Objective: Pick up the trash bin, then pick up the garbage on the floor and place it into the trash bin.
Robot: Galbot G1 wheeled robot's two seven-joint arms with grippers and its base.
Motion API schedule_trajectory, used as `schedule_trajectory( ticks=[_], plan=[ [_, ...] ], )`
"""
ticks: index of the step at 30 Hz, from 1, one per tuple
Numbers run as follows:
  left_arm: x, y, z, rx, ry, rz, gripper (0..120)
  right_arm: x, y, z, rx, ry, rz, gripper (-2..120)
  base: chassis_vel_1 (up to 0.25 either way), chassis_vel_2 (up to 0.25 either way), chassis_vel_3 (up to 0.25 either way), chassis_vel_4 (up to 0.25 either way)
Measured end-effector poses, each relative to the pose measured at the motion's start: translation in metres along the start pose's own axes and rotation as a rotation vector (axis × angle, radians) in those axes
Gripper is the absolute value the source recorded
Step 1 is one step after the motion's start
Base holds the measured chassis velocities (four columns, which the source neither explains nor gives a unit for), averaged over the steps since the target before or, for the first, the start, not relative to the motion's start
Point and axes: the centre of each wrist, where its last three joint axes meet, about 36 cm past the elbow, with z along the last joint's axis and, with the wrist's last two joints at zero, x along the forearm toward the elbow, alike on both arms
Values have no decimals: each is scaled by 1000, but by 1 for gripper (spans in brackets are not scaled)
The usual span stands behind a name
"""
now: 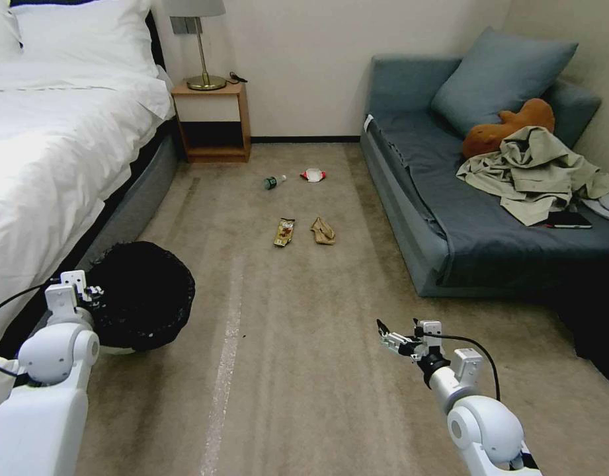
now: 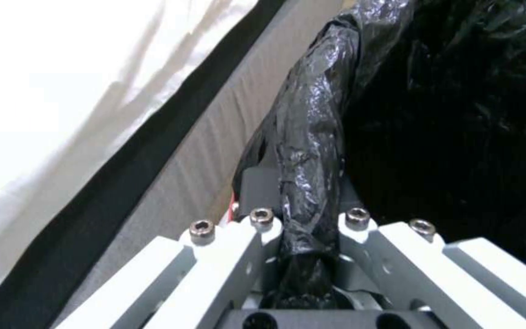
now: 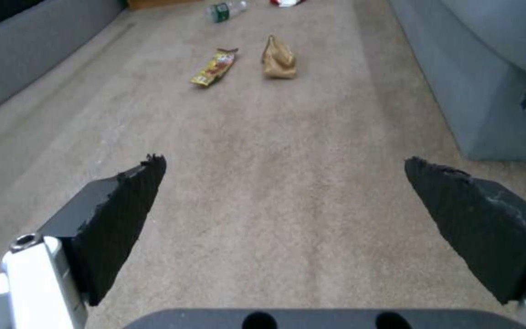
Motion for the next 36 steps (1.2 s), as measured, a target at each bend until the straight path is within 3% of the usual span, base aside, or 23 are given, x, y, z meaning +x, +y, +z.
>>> schedule_trajectory(
  ticks=[10,22,36],
  plan=[
    [11,-4,0,-24,-25,5,5,-2,2,3,3,-17,-4,100,0,0,0,0],
    [24,-12,17,-46,-33,41,5,-3,1,12,52,-22,10,100,0,0,0,0],
    [25,-11,22,-45,-40,43,5,-2,0,15,69,-20,19,100,0,0,0,0]
  ],
)
